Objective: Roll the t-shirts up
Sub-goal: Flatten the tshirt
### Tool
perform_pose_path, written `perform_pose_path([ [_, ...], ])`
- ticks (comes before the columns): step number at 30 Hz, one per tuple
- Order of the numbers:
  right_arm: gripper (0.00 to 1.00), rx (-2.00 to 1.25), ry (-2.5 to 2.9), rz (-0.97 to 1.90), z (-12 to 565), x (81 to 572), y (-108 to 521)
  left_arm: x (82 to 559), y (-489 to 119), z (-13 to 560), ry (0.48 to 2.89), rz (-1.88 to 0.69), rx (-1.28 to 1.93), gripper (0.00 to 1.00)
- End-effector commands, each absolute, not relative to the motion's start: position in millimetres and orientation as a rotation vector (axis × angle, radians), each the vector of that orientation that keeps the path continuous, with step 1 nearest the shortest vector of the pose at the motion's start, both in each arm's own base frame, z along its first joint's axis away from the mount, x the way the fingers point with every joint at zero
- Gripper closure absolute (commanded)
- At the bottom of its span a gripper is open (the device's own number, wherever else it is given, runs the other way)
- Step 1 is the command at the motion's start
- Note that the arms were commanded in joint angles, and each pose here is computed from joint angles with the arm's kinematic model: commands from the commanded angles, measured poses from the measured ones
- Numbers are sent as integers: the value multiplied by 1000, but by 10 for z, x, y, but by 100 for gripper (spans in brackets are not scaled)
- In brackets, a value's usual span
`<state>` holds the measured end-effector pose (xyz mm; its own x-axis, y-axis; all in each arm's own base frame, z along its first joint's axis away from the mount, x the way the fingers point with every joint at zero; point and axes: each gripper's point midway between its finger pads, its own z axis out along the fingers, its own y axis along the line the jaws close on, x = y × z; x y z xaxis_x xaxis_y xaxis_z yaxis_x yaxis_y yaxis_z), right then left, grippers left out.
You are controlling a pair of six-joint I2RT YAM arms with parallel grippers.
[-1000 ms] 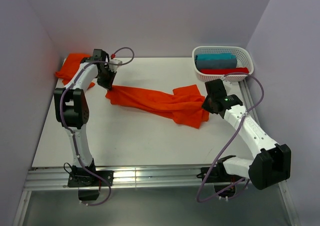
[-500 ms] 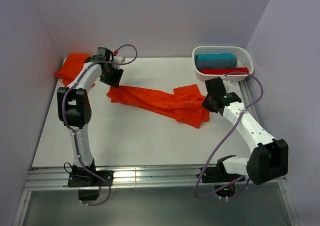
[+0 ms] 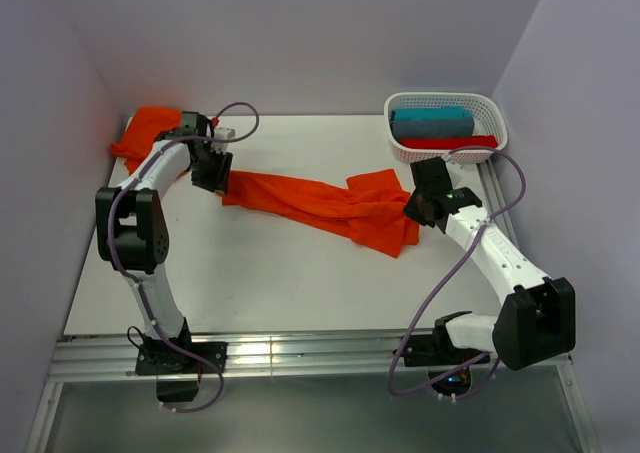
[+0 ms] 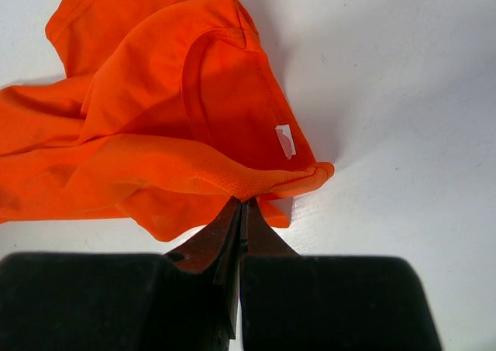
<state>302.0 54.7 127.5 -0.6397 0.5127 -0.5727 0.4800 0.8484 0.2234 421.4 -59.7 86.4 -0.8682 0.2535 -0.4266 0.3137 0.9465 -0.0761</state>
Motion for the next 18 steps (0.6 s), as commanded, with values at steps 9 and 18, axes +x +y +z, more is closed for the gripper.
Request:
perform_pose_path([
  [9,100,715,2352,80,1274,3074,538,4445,-739,750,2667,-326,257,54],
  [18,100,708,2353,76,1269,3069,532,4447,-721,569,2699,-329,229,55],
])
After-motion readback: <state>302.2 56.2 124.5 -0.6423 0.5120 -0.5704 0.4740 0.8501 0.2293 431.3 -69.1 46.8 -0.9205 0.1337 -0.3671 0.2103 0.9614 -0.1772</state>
